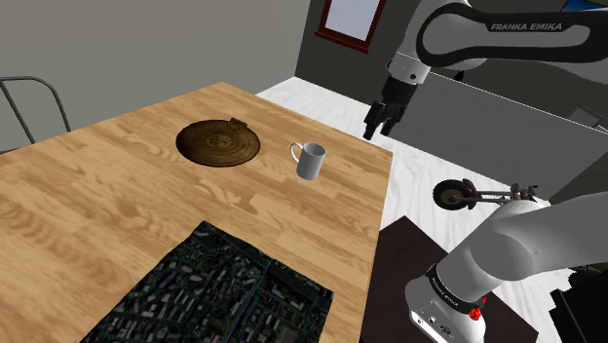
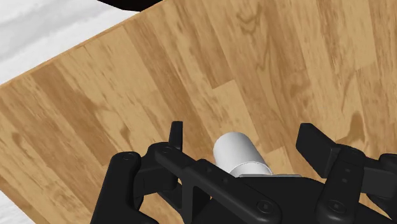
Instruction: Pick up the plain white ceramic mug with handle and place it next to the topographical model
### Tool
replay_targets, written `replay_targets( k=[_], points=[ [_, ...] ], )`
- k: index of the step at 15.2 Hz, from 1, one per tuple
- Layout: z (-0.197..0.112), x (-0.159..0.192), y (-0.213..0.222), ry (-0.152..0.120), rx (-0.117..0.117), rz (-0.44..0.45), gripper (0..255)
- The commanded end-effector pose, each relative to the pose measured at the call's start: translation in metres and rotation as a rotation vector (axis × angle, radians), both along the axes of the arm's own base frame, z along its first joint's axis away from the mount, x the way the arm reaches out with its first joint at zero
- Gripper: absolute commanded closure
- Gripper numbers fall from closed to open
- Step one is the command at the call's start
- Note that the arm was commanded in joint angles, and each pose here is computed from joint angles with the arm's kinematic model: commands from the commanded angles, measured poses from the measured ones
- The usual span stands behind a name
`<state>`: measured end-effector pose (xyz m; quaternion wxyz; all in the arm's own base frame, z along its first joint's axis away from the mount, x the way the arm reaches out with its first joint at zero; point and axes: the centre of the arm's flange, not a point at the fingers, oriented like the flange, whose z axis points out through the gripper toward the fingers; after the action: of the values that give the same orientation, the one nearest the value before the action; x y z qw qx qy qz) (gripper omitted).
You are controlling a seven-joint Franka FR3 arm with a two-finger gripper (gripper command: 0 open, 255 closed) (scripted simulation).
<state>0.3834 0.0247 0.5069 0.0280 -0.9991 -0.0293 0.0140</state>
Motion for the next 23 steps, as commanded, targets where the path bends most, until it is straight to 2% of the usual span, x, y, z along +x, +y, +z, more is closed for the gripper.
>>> replay_targets(
  k=[1, 13, 20, 23],
  points=[
    [-0.014, 0.022, 0.009, 0.004, -0.006, -0.001, 0],
    [-0.105, 0.153, 0.042, 0.040, -0.046, -0.007, 0],
    [-0.142, 0.150, 0.043, 0.040, -0.046, -0.007, 0],
    [-0.145, 0.150, 0.043, 0.040, -0.046, -0.007, 0]
  ],
)
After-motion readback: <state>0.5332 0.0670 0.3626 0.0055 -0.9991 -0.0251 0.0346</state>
